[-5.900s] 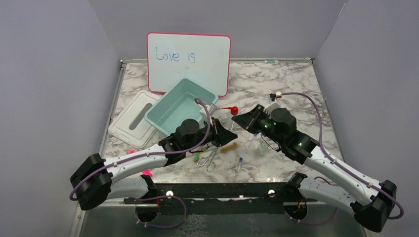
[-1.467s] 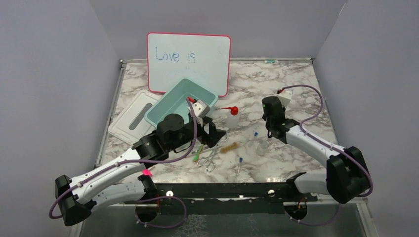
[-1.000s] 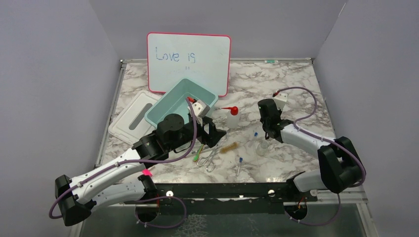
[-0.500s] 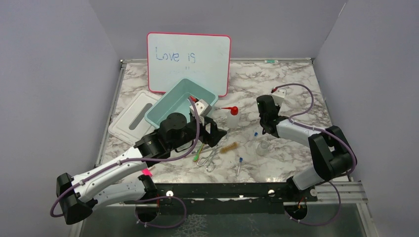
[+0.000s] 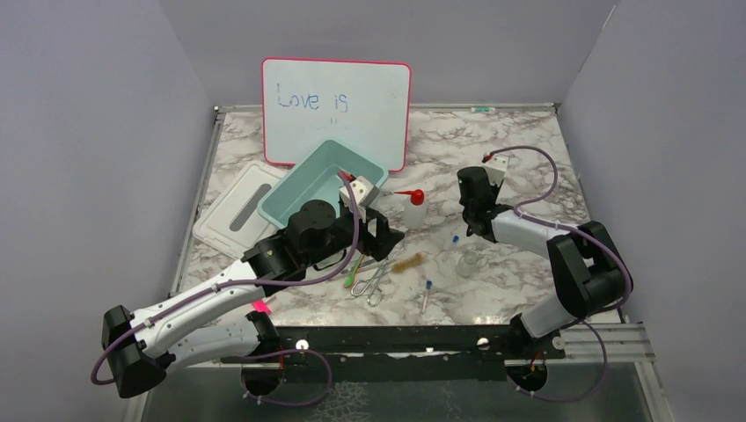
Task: Organize the chemistry lab equipment
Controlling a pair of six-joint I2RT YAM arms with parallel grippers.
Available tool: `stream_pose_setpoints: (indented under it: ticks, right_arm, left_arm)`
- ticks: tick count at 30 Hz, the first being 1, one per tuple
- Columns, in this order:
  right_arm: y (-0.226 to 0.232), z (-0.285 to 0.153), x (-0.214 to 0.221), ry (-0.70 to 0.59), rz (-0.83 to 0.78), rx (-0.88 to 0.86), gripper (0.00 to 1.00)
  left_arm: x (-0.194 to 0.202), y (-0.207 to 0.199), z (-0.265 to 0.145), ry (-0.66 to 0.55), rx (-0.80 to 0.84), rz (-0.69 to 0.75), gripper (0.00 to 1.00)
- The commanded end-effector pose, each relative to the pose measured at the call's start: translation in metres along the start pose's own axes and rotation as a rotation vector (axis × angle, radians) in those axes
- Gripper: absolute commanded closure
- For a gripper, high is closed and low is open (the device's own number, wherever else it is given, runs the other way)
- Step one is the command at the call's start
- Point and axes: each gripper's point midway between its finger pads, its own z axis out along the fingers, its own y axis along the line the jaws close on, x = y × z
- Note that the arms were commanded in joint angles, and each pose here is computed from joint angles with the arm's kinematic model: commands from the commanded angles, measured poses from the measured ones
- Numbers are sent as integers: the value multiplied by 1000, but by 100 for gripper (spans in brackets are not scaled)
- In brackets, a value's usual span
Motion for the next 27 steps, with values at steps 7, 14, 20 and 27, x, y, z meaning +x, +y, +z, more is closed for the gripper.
stream_pose_setpoints:
  ticks: [7, 14, 20, 27]
  right_arm:
    - [6, -20, -34, 53, 3, -28, 48]
    - [-11, -38, -28, 178, 21, -24, 47]
    - [-10, -52, -23, 235, -15, -106, 54]
    - [-12, -46, -11, 315, -78, -56, 71]
  left_arm:
    - [-24, -1, -2, -74, -9, 8, 20]
    - [-28, 14, -14, -87, -91, 34, 20]
    - [-19, 35, -32, -88, -191, 51, 20]
    - [-16, 57, -38, -101, -311, 39, 21]
